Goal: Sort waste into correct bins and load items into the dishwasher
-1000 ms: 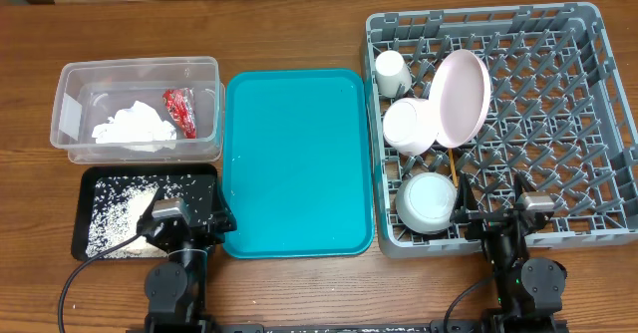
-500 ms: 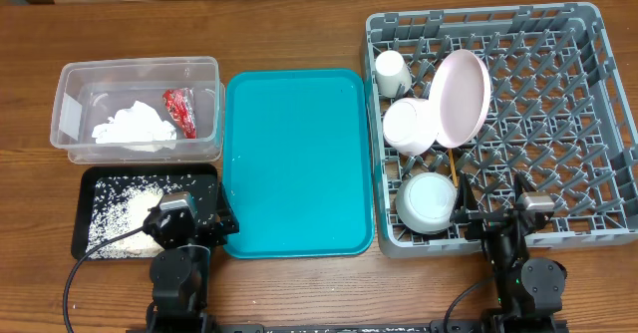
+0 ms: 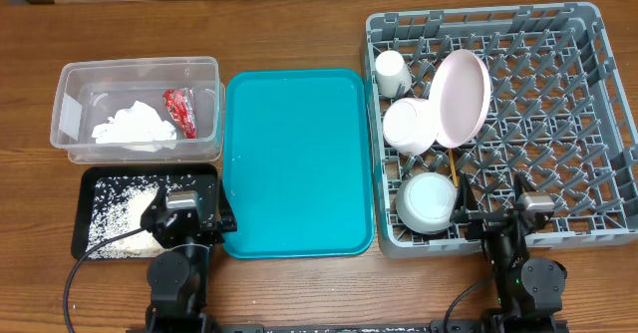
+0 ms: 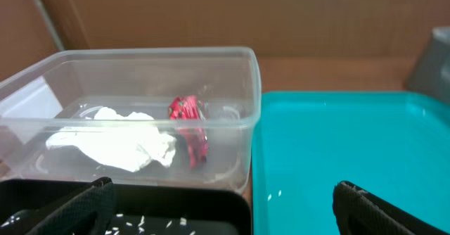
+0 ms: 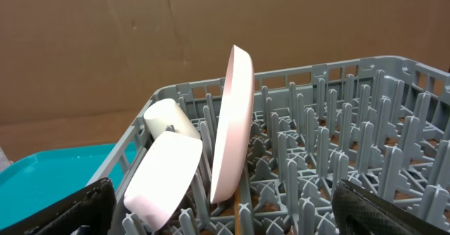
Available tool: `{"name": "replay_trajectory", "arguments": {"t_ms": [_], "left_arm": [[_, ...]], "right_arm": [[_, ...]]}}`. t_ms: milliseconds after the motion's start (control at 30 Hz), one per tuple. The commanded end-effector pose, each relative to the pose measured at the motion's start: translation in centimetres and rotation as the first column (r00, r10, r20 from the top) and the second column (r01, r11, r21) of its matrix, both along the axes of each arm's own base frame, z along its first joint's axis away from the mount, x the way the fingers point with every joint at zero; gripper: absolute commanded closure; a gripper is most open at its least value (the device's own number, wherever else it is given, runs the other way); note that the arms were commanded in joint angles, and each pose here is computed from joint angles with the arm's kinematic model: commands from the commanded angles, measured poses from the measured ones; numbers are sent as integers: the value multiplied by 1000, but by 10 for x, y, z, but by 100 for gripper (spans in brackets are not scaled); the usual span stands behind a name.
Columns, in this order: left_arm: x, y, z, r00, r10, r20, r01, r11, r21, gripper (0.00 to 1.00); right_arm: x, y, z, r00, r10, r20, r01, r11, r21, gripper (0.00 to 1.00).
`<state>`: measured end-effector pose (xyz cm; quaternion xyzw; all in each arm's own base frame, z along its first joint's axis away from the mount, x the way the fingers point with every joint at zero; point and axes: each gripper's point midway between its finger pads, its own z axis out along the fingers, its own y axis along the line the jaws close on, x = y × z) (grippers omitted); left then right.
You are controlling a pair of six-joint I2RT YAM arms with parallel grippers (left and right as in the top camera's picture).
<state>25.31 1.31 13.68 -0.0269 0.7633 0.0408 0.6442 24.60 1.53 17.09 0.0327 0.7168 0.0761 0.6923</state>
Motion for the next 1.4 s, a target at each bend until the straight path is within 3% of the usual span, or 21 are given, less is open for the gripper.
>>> {"name": "replay_trajectory", "arguments": {"t_ms": [0,433,700,1367], "left_arm": [[-3,-8,-18,995,-60,-83,67,994,87,0],[-3,-8,-16,995,-61,-74,68,994,86,0],[-7,-7,24,993,-60,101,51,995,89,0],[-7,-6,33,989,-53,139,41,995,89,0]], "right_arm": [[0,-1,-1,1000,-5,8,5,1000,-3,0],[0,-1,-1,1000,-5,8,5,1000,-3,0],[0,-1,-1,1000,-5,8,5,1000,-3,0],[0,-1,-1,1000,-5,8,5,1000,-3,0]]}}
